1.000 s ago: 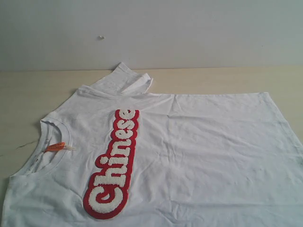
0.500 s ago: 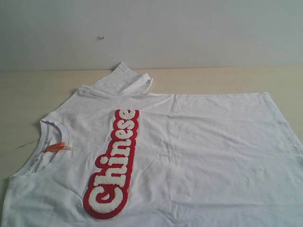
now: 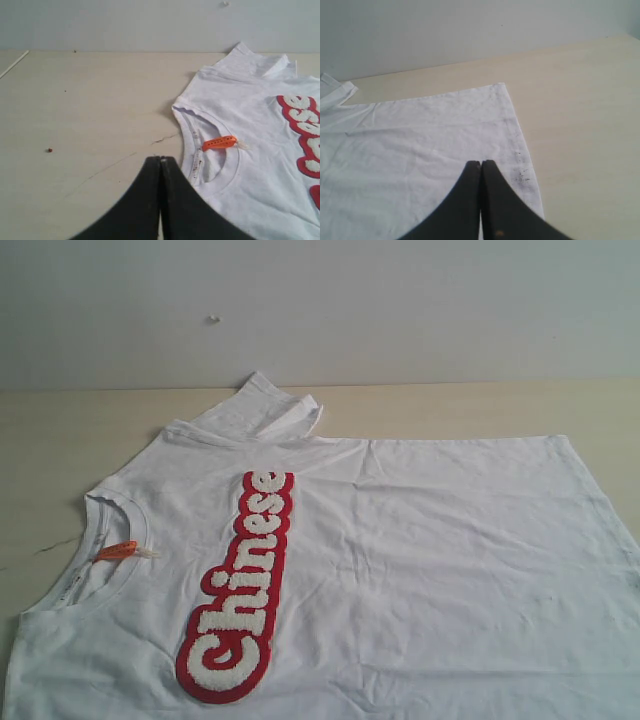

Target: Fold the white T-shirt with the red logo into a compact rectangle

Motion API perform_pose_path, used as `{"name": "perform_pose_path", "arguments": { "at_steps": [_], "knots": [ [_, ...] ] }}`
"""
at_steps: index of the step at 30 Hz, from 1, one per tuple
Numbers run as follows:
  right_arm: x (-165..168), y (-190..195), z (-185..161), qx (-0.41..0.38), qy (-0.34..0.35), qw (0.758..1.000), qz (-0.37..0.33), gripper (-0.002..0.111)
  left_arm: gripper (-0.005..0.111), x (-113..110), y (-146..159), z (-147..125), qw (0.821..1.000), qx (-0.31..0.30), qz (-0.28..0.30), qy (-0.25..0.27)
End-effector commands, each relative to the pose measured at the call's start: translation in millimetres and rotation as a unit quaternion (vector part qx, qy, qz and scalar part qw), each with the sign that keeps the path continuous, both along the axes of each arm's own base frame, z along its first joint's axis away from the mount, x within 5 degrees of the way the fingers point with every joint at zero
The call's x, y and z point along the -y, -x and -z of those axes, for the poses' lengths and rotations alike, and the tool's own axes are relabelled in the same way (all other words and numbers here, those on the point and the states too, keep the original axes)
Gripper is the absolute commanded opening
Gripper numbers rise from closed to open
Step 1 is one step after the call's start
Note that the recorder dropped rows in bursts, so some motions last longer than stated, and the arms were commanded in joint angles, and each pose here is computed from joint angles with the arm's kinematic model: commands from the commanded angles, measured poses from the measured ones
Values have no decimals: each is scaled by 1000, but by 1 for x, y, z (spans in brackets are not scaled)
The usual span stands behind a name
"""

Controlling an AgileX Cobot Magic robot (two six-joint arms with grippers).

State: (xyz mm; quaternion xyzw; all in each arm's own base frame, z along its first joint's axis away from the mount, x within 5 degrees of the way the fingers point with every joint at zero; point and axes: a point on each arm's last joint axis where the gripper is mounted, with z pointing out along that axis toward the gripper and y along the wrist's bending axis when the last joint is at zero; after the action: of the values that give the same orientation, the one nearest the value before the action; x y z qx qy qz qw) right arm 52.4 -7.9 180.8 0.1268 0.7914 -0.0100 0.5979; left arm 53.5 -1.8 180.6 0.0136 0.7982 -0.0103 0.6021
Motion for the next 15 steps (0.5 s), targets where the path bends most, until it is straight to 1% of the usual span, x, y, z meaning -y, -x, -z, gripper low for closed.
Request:
{"name": "perform_pose_path", "arguments": {
  "at_steps": [1,8,15],
  "knots": [
    [0,0,0,7,3,1000,3,0,0,0,0,-1,1000,8,1,-10],
    [0,0,0,7,3,1000,3,0,0,0,0,-4,1000,23,1,-10],
    [0,0,0,7,3,1000,3,0,0,0,-1,-4,1000,24,2,-17]
  ]
}}
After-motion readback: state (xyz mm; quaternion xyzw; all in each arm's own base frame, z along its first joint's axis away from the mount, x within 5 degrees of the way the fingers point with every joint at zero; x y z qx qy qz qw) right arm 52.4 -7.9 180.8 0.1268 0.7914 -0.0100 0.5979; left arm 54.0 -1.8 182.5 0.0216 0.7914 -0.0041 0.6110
